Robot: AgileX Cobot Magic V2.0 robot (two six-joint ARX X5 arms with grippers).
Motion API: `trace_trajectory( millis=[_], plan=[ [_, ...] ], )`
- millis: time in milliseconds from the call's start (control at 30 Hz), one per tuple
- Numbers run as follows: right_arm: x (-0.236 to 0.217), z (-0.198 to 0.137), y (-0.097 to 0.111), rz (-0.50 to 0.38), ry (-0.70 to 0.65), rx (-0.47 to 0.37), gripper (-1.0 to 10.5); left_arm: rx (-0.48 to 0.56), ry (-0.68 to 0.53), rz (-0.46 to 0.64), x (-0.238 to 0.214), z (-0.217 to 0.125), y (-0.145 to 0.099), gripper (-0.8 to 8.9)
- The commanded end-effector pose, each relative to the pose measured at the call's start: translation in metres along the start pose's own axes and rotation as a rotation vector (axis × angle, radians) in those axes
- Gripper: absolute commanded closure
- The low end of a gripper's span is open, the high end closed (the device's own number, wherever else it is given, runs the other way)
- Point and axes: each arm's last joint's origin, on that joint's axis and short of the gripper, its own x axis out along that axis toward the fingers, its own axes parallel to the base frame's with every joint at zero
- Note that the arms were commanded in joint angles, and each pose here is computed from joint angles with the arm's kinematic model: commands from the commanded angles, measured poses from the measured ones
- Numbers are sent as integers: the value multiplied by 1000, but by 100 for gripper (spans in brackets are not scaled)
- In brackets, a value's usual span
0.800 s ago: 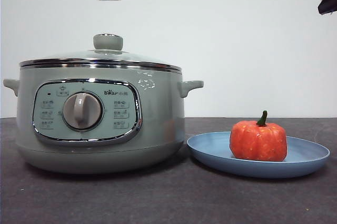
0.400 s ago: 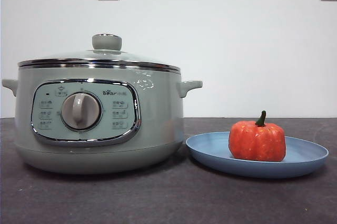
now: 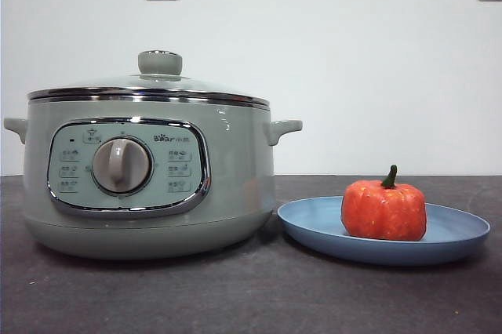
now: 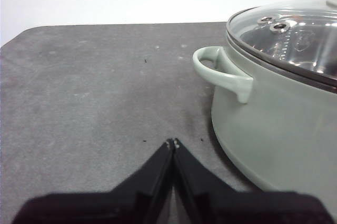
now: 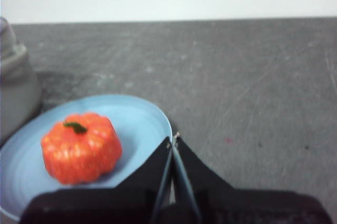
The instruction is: Take the pumpkin out from the steamer,put the pumpkin in the blue plate,close the lid
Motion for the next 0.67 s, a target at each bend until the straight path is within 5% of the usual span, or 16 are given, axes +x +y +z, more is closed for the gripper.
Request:
trace_trajectory(
  millis=[33, 167, 667],
  plan=[
    [2, -6, 0, -2, 14, -4, 963, -6, 8, 5, 1, -4, 0, 817],
    [2, -5, 0, -3, 14, 57, 963, -6, 8, 4, 1, -4, 0, 817],
    [2, -6, -1, -9, 17, 56, 963, -6, 8, 5, 1, -4, 0, 817]
  ],
)
